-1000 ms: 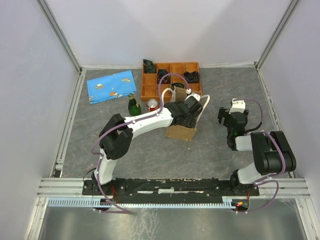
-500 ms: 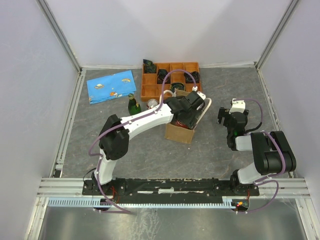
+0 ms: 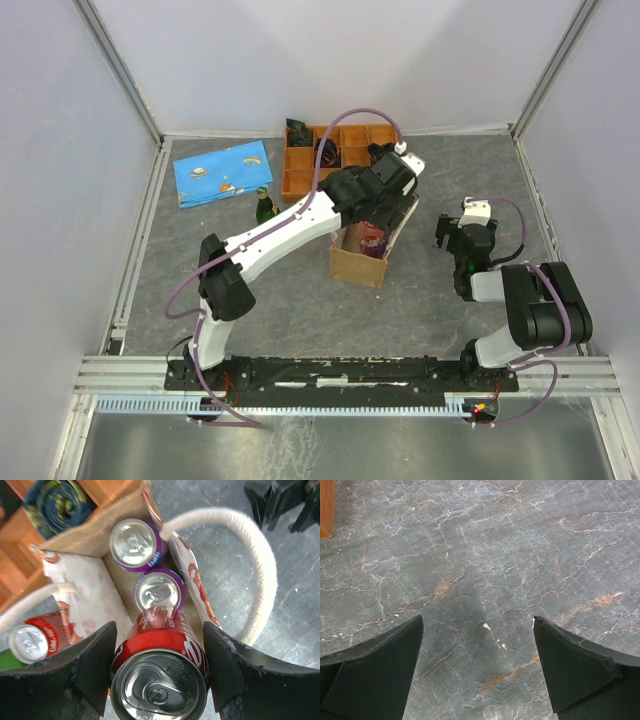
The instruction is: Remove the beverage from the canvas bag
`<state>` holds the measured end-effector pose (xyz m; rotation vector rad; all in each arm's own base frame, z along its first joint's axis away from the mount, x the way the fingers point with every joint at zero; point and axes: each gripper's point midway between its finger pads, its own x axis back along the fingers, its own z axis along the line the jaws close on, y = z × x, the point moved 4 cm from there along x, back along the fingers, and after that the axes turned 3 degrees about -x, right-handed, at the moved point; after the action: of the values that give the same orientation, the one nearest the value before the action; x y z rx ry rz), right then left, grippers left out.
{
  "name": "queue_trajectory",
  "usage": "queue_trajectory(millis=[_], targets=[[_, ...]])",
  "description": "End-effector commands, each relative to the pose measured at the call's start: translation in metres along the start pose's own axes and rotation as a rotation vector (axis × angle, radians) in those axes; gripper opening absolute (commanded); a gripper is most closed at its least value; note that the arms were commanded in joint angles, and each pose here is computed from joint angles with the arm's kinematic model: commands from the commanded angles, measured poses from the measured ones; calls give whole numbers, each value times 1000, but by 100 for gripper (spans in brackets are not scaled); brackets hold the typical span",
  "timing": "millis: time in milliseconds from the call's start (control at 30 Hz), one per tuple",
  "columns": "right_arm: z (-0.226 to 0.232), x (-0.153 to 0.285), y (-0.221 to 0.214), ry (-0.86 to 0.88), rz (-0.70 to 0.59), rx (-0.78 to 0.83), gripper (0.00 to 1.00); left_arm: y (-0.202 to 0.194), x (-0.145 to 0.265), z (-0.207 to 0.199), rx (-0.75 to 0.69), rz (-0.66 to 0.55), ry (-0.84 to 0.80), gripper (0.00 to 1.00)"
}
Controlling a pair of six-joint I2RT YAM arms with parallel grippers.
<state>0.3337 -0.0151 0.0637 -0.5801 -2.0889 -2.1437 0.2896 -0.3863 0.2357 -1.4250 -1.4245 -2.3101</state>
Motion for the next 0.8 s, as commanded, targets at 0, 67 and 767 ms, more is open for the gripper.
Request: queue_trajectory(millis=[0, 67, 767], targets=[[3, -5, 21, 11, -67, -19, 99, 55, 77, 33, -12, -219, 89, 3], [3, -5, 22, 12, -68, -20, 99, 60, 90, 40, -9, -242, 118, 3], [3, -5, 22, 12, -68, -20, 99, 27, 184, 194, 278, -341, 447, 3]])
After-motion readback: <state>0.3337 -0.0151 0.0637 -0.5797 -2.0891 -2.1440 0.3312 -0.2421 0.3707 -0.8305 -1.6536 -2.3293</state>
